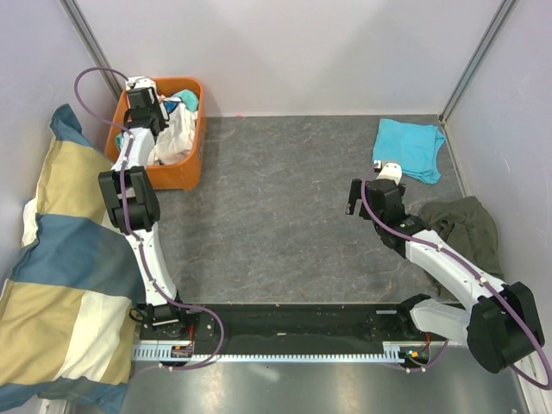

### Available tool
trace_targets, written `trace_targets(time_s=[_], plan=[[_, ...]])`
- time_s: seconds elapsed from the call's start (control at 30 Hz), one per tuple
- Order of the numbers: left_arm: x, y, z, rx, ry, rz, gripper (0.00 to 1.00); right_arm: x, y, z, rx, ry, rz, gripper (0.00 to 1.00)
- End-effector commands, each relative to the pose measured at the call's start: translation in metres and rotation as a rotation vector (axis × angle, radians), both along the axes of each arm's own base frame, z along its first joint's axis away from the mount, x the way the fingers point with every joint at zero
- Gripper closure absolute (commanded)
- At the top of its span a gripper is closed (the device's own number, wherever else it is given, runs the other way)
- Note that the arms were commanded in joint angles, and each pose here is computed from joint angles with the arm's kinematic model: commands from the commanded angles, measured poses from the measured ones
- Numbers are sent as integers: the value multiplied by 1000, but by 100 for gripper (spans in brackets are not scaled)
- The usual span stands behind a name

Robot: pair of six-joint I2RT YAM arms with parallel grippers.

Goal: Fold and stack the t-shirts
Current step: Grab the tshirt from the pile, then move the tshirt to the center of the board

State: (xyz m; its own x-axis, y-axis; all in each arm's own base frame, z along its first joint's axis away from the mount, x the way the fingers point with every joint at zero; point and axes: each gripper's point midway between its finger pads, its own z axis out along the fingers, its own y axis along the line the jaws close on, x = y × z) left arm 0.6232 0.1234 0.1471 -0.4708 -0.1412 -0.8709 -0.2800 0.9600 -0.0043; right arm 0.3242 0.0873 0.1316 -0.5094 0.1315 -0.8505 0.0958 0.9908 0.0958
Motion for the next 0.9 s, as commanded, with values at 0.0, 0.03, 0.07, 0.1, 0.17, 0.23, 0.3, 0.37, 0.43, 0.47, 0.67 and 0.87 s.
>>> trace_targets(time_s=[0.0,0.03,0.07,0.1,0.17,0.23,0.3,0.37,0.43,0.47,0.67,0.87], plan=[[-2,-11,52,-28,-99,-36,98,8,4,18,18,-50,0,2],[-9,-15,77,-41,-141,-39,98,7,4,19,22,-54,-1,2],[-13,-21,91,-51,-165,-51,98,6,4,20,24,-57,-1,2],[-19,-26,110,-58,-194,-63,98,6,4,21,27,-59,1,2],[-43,-41,160,-74,-288,-90,98,3,3,23,32,-65,0,2],[-60,-60,184,-113,-342,-148,98,1,2,28,46,-80,-1,2],[-86,-84,242,-130,-445,-230,98,-2,2,30,52,-83,0,2],[-106,-109,285,-165,-515,-305,98,-4,1,34,58,-92,3,2],[-138,-140,346,-200,-620,-434,98,-6,2,37,66,-98,11,2],[-150,-160,364,-216,-650,-497,98,-7,4,37,70,-97,19,2],[-270,-264,485,-296,-864,-898,98,-12,7,48,103,-121,38,2],[-361,-311,525,-428,-922,-1152,98,-17,3,62,123,-156,24,2]])
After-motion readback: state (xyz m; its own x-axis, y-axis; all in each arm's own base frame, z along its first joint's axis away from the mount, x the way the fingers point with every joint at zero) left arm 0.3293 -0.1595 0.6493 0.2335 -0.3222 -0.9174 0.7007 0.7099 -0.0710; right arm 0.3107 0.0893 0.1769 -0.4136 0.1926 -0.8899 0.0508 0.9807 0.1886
